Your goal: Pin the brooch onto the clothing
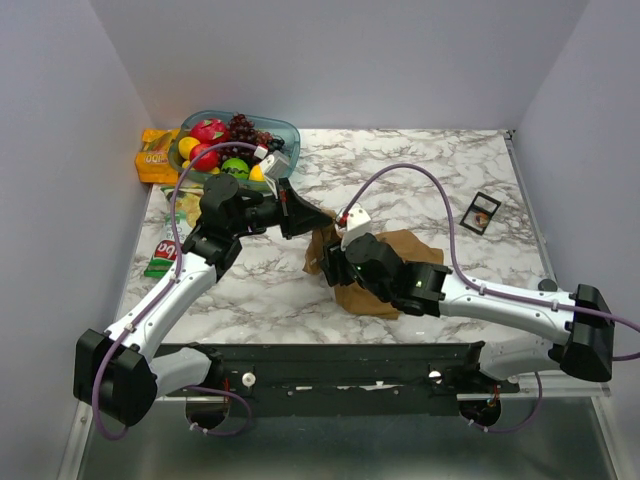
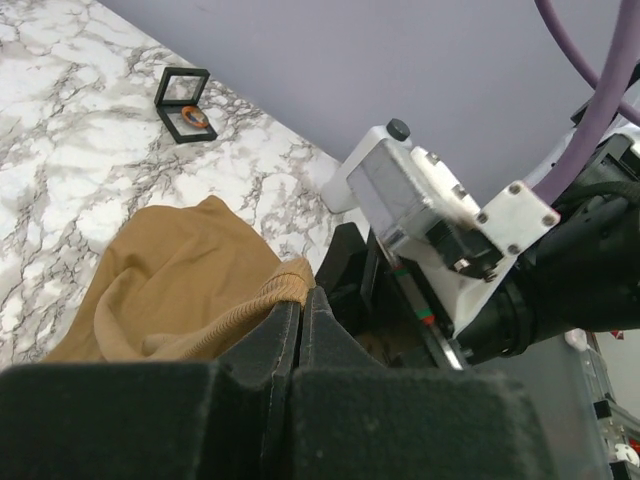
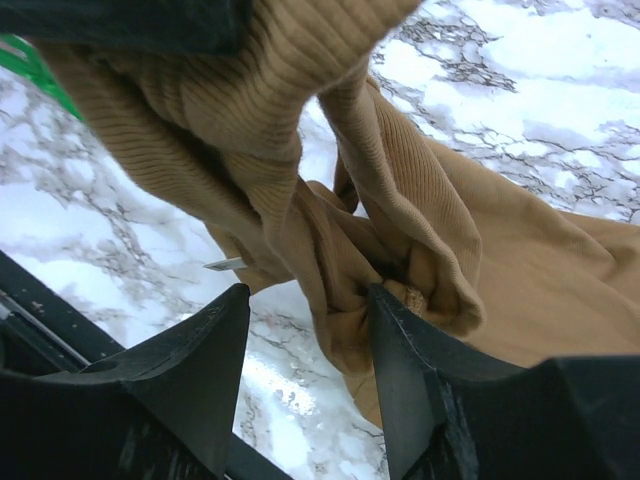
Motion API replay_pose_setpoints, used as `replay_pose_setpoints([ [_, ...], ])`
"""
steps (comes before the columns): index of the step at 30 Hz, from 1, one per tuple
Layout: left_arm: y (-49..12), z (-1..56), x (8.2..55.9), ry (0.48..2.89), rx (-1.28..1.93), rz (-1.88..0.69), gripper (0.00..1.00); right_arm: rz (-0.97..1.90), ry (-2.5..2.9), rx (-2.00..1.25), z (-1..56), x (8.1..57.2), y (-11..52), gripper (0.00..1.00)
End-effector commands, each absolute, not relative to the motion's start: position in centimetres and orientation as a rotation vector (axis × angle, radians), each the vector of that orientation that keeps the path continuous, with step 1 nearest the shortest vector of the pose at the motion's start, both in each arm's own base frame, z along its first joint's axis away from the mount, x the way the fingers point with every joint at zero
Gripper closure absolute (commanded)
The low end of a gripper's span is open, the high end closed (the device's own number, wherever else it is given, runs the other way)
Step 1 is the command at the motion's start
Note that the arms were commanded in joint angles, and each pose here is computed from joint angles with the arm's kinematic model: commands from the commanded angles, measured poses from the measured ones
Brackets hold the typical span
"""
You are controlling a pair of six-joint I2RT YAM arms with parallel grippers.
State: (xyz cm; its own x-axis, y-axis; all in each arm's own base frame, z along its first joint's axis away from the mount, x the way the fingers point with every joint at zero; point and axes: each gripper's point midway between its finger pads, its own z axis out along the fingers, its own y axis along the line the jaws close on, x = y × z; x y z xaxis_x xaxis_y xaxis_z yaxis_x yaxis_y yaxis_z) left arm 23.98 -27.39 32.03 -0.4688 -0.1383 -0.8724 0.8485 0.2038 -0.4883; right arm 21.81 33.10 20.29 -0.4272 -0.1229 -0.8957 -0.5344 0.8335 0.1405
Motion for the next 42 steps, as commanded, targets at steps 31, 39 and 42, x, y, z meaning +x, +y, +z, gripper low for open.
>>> replay_pose_setpoints([
  [31, -24.5, 25.9, 29.6, 1.853, 0.579, -0.863, 0.07, 0.635, 2.103, -0.211, 16.4, 23.0, 25.0, 0.99],
  [39, -27.8, 17.9, 23.6, 2.062, 1.059, -0.774, 0.05, 0.594, 2.125, -0.122, 15.8, 24.5, 23.1, 0.99],
  [42, -28.7, 16.4, 22.4, 2.078, 1.121, -0.751, 0.05, 0.573, 2.136, -0.099, 15.5, 25.1, 22.3, 0.99],
])
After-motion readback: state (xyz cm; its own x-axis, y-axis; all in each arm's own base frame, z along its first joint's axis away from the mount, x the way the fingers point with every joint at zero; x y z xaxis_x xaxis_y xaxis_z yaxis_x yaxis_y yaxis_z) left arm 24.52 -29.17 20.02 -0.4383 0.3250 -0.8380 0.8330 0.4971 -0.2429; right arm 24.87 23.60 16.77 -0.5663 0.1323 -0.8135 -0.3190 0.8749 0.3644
